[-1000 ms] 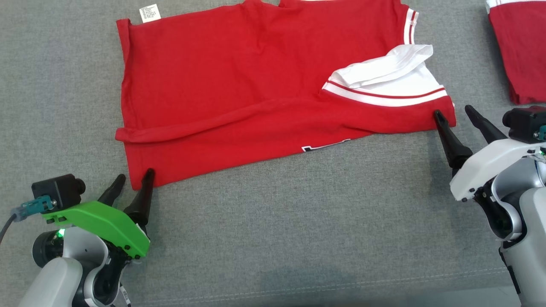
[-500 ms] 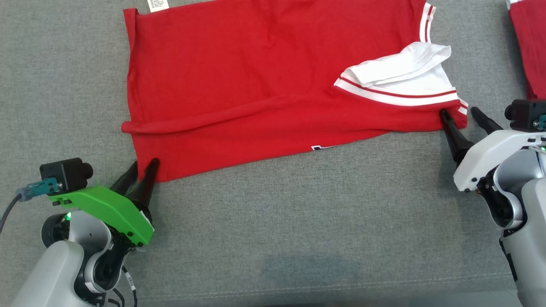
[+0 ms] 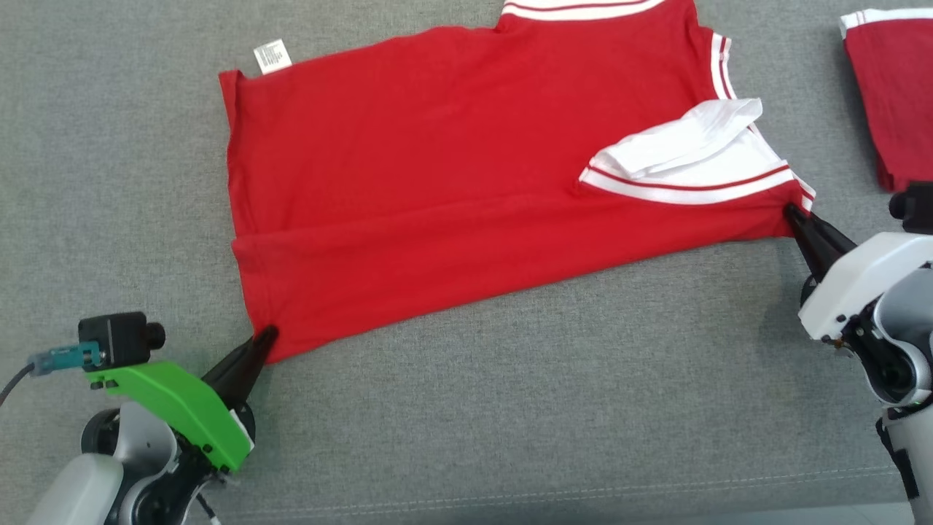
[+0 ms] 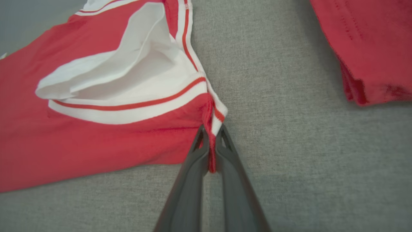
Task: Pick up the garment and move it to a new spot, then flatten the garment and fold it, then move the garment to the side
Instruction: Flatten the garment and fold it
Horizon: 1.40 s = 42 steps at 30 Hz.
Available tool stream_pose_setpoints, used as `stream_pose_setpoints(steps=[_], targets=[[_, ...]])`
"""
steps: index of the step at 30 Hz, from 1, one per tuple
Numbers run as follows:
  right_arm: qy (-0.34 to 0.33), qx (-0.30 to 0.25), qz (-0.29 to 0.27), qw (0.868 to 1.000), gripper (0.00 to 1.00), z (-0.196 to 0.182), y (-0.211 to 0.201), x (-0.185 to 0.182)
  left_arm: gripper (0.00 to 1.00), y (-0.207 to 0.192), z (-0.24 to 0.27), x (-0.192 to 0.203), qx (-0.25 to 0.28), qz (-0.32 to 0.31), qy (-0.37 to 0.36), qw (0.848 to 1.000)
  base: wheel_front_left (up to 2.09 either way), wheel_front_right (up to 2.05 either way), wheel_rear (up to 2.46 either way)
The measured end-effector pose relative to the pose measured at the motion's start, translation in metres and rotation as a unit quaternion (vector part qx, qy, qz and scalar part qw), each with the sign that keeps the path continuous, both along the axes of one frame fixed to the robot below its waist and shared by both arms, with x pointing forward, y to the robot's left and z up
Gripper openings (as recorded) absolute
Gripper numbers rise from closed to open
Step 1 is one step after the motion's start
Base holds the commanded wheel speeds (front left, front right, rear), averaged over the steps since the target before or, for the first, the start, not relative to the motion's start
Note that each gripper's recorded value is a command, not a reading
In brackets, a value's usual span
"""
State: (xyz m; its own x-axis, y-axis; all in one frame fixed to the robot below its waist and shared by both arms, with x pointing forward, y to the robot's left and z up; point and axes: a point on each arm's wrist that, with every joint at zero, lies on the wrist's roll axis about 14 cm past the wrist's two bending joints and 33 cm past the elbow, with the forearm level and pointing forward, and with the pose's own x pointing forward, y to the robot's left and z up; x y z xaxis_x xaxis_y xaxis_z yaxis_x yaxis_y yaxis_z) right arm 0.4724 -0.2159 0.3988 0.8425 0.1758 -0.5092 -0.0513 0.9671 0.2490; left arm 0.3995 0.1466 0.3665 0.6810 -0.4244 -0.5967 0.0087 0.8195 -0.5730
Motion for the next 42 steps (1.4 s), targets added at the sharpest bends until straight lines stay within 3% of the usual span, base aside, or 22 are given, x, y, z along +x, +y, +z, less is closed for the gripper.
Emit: stream_pose_setpoints(steps=[9,15,21,22,23,25,32,35,38,42], targets=[[0.033,0.027,-0.017,0.999,0.0,0.013,-0.019,-0.055,0.0,0.008,0.024,-0.032,-0.002,-0.018,-0.005,1.0,0.0,0.0,0.0],[0.085,0.045,-0.032,0.995,0.0,-0.003,-0.021,-0.101,0.0,0.001,0.01,-0.072,-0.007,-0.019,0.039,0.999,0.0,0.0,0.0],[0.111,0.051,-0.036,0.992,0.0,-0.018,-0.013,-0.116,0.0,-0.004,0.007,-0.087,-0.019,-0.006,0.053,0.998,0.0,0.0,0.0],[0.113,0.05,-0.031,0.992,0.69,-0.02,-0.009,-0.116,0.17,-0.003,0.007,-0.087,-0.017,-0.004,0.052,0.998,0.0,0.0,0.0],[0.115,0.048,-0.023,0.992,0.99,-0.021,-0.005,-0.117,0.47,-0.001,0.007,-0.086,-0.014,0.004,0.05,0.999,0.0,0.0,0.0],[0.115,0.048,-0.018,0.992,1.0,-0.021,-0.002,-0.116,1.0,0.002,0.008,-0.083,-0.011,0.017,0.044,0.999,0.0,0.0,0.0],[0.03,0.006,0.004,1.0,1.0,0.027,-0.016,-0.072,1.0,0.024,0.029,-0.052,0.036,0.026,-0.018,0.999,0.0,0.0,0.0],[-0.02,-0.017,0.025,0.999,1.0,0.057,-0.014,-0.035,1.0,0.023,0.051,-0.019,0.042,0.019,-0.069,0.997,0.0,0.0,0.0],[-0.052,-0.044,0.048,0.997,1.0,0.075,-0.005,0.004,1.0,0.025,0.062,0.017,0.083,-0.006,-0.109,0.991,0.0,0.0,0.0],[-0.059,-0.074,0.074,0.993,1.0,0.072,0.015,0.069,1.0,0.01,0.064,0.078,0.112,-0.036,-0.143,0.983,0.0,0.0,0.0]])
